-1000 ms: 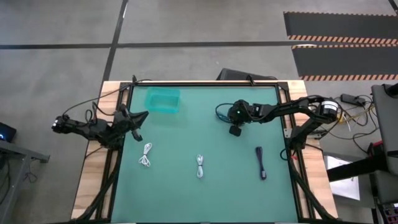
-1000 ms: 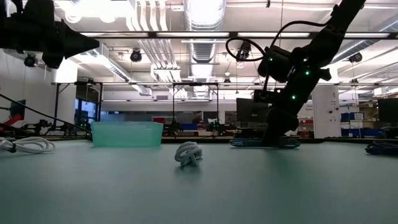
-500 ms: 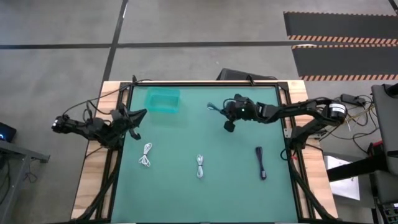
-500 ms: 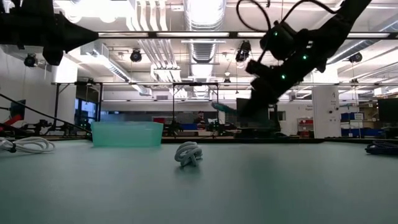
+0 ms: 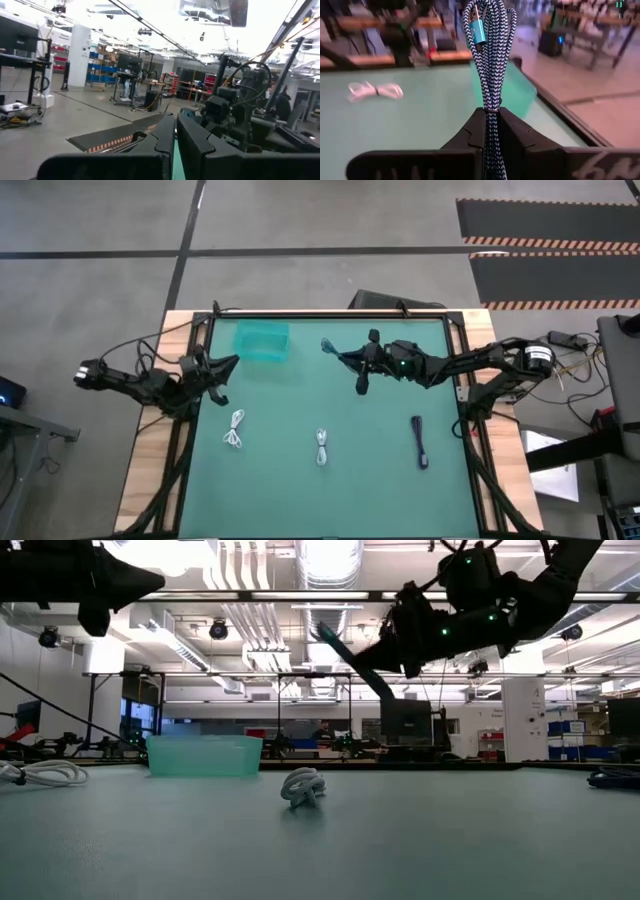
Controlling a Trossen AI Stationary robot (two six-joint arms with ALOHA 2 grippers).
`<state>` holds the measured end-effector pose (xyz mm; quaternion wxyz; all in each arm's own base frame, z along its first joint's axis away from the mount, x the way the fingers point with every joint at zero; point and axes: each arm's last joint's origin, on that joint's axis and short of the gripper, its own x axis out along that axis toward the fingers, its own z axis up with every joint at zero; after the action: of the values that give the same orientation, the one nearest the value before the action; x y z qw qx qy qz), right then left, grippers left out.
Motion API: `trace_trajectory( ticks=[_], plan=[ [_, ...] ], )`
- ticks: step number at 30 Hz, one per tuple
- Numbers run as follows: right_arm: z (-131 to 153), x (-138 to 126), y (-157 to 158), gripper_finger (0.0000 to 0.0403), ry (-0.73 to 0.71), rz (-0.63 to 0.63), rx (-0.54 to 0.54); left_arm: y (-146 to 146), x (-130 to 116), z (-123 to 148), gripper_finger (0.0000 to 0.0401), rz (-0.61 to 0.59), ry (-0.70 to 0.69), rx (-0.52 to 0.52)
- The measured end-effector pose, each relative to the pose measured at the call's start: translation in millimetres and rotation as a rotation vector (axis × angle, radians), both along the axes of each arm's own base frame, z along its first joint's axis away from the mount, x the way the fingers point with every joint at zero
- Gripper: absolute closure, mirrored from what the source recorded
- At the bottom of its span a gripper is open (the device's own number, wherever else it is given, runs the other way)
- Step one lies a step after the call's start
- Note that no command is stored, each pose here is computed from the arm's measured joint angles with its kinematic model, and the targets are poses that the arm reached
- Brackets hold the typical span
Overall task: Pick and place USB-C Cables
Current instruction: Put the blue USB cable into the blue bin
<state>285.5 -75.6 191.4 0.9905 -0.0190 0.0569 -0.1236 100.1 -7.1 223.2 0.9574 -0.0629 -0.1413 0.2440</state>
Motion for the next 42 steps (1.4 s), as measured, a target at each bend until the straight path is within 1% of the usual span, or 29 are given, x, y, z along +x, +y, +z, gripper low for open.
trace_trajectory(
  ticks=[3,7,11,17,22,25,28,32,35,37,39,42],
  plan=[
    [1.2,1.8,4.5,0.0381,-0.067,0.020,-0.006,-2.2,5.3,1.0,0.0397,-0.029,-0.010,0.008],
    [3.2,5.5,9.3,0.0381,-0.148,0.080,-0.007,-4.3,12.5,3.4,0.0397,-0.029,-0.011,0.018],
    [1.7,9.5,13.3,0.0381,-0.210,0.100,-0.019,-6.8,20.1,7.6,0.0397,-0.039,-0.019,0.046],
    [-5.3,15.4,17.6,0.0380,-0.319,0.134,-0.018,-10.4,30.8,18.5,0.0397,-0.048,-0.058,0.083],
    [-14.4,18.0,17.8,0.0380,-0.416,0.150,-0.009,-14.8,47.6,22.2,0.0397,-0.046,-0.021,0.101],
    [-21.2,19.9,17.3,0.0380,-0.409,0.150,0.002,-18.4,61.0,23.1,0.0397,-0.049,0.029,0.114],
    [-22.6,22.5,16.9,0.0380,-0.410,0.151,0.005,-22.1,75.1,32.0,0.0397,-0.047,0.038,0.124],
    [-21.1,26.3,16.3,0.0380,-0.419,0.157,0.002,-29.1,98.1,36.6,0.0397,-0.066,0.109,0.201],
    [-18.5,28.6,17.7,0.0380,-0.427,0.196,-0.005,-33.3,114.2,41.5,0.0397,-0.066,0.137,0.247],
    [-16.4,30.4,19.1,0.0380,-0.436,0.213,-0.011,-34.7,124.4,39.3,0.0397,-0.071,0.169,0.266],
    [-15.0,31.4,20.9,0.0380,-0.439,0.219,-0.023,-34.0,134.7,35.7,0.0397,-0.111,0.189,0.290],
    [-13.9,32.2,25.1,0.0380,-0.441,0.231,-0.038,-28.4,146.3,27.1,0.0397,-0.245,0.200,0.326]
  ],
)
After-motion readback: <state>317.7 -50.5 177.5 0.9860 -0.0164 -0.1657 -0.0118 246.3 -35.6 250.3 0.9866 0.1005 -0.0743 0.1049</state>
